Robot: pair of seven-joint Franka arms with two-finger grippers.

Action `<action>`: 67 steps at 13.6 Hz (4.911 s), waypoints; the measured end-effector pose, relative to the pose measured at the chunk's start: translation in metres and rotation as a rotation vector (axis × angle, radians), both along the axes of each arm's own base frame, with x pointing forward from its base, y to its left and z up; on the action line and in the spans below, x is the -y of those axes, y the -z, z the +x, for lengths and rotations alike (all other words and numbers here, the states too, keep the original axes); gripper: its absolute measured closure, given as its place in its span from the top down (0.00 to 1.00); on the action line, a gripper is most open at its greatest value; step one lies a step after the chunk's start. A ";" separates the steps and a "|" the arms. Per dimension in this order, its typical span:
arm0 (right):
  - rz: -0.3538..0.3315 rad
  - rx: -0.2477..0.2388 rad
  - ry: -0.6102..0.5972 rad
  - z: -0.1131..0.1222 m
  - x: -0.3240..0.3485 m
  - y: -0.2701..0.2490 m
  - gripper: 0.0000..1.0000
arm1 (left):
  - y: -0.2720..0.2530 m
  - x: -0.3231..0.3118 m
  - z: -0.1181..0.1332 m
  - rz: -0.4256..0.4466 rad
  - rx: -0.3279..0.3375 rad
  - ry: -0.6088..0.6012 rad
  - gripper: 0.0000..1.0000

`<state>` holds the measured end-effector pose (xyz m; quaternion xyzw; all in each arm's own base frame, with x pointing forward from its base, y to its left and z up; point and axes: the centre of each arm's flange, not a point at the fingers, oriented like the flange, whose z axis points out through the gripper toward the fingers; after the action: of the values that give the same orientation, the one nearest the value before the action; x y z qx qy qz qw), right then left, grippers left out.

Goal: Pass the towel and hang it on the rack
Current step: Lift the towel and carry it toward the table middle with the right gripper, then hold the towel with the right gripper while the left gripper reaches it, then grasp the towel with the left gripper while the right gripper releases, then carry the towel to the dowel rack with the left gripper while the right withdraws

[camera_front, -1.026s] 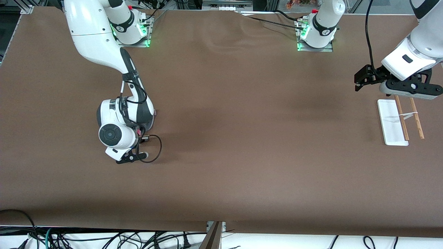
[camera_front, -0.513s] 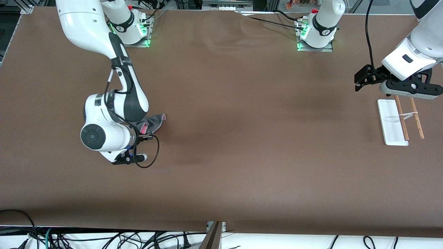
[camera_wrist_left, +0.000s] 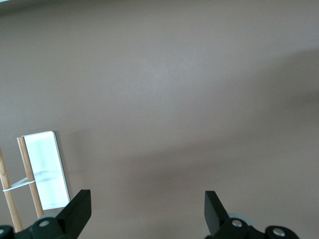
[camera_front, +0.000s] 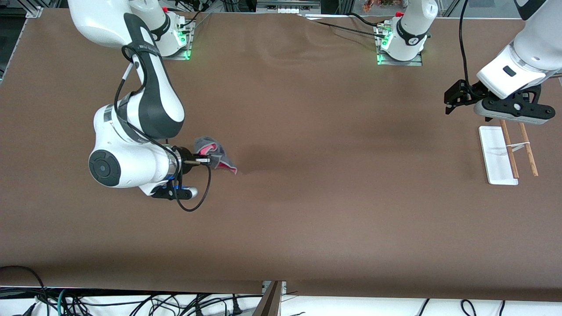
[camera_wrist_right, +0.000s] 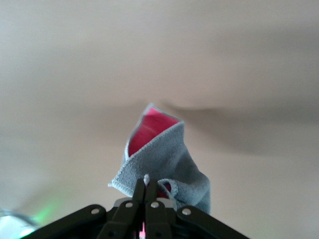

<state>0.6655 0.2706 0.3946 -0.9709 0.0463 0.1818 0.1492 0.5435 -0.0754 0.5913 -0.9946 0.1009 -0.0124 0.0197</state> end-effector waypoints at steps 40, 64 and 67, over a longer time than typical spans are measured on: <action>0.505 -0.485 0.911 -0.051 -0.192 -0.158 0.02 | 0.243 0.121 0.110 -1.574 0.338 0.852 0.85; 0.458 -0.394 0.935 -0.013 -0.131 -0.150 1.00 | 0.123 -0.104 0.116 -0.800 -0.163 1.009 0.03; 0.344 -0.252 0.757 -0.005 -0.076 -0.152 1.00 | 0.106 -0.167 0.103 -0.558 -0.280 0.945 0.03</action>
<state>0.6600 0.3470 0.5466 -0.8165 0.3861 0.2364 0.3583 0.6462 0.0920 0.4855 -0.8009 0.5299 0.0860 -0.2653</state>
